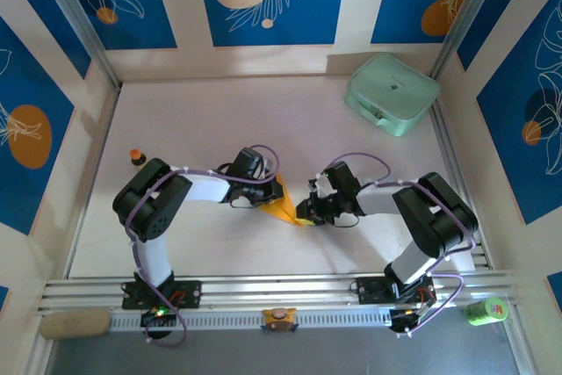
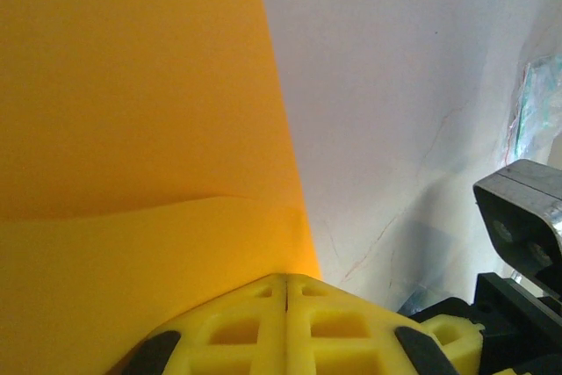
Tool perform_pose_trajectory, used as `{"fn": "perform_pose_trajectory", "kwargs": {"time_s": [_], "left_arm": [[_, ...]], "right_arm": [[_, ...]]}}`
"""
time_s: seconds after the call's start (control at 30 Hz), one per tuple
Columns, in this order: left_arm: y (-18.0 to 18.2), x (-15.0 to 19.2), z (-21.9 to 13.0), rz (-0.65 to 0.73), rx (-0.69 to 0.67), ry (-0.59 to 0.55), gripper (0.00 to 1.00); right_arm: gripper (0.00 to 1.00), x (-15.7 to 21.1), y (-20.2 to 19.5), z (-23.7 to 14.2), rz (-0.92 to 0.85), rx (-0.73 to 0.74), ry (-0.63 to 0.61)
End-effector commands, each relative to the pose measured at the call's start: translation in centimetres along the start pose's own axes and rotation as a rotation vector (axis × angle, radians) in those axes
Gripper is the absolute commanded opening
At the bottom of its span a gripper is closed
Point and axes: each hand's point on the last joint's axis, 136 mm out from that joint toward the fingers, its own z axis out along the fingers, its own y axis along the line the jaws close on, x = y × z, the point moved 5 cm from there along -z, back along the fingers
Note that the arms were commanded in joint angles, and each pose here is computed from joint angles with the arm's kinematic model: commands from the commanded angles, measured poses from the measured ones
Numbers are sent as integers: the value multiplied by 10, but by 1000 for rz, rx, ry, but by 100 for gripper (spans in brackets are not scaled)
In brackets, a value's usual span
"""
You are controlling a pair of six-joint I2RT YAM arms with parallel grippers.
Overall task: Fold a paper plane with a square sheet of paper (pick it up from the middle)
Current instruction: Fourth fold the wing at the center of the table.
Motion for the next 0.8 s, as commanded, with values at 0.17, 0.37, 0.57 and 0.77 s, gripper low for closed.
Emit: {"fn": "perform_pose_trajectory", "kwargs": {"time_s": [0.17,0.37,0.57,0.77], "left_arm": [[19,6,5,-28,-51,25,5],[18,5,5,-28,-48,26,5],[18,5,5,-27,-47,25,5],[17,5,5,-27,-45,26,5]], "right_arm": [[23,-2,8,-10,-83,77,-32],[26,-7,22,-5,-219,156,-65],[29,-6,22,0,-304,266,-80],[29,-2,21,6,-301,264,-45]]}}
